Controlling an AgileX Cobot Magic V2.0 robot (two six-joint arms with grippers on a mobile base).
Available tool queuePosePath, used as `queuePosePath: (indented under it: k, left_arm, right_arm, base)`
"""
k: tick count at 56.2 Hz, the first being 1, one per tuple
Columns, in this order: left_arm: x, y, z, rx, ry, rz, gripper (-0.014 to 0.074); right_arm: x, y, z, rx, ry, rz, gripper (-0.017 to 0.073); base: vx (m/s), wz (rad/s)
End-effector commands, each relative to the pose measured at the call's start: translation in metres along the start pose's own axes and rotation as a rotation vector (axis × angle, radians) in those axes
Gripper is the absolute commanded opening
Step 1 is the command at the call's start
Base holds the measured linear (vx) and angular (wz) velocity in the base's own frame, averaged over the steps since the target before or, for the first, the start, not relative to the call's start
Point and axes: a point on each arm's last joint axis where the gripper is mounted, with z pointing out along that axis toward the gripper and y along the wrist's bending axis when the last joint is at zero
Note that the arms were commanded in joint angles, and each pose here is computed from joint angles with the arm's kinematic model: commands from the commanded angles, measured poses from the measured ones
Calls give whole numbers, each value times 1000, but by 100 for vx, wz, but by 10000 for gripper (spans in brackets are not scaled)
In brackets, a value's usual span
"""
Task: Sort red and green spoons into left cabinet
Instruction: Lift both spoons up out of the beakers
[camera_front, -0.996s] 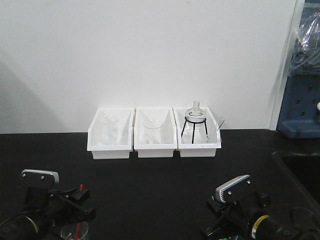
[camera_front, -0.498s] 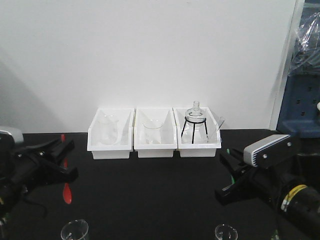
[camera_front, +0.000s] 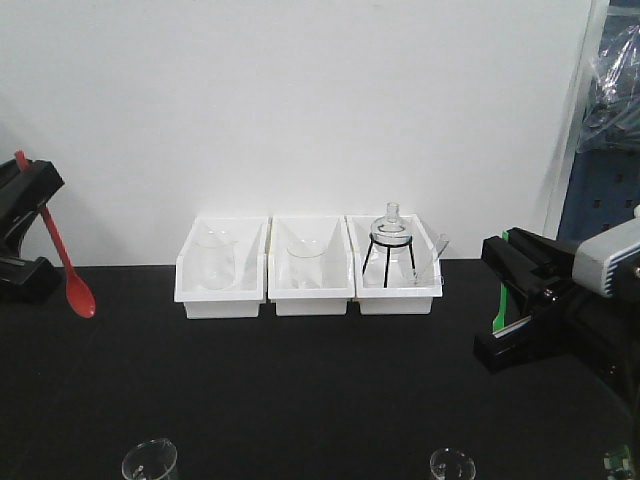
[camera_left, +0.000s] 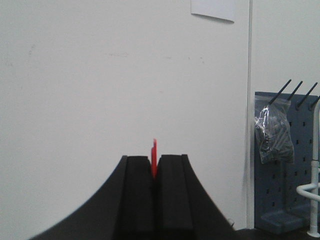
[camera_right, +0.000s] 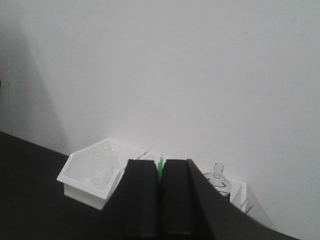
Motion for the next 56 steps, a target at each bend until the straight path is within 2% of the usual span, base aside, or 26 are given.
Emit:
queuePosePath:
  k: [1,56]
  left_arm:
    - [-21,-5,0,29,-116,-3,-7]
    - [-19,-4,1,24,-102,-3,-6]
  right_arm:
    - [-21,-2,-3,4,-117,-1,-9]
    - [-21,-2,-3,3,-117,-1,-9]
  base:
    - [0,0]
    - [0,0]
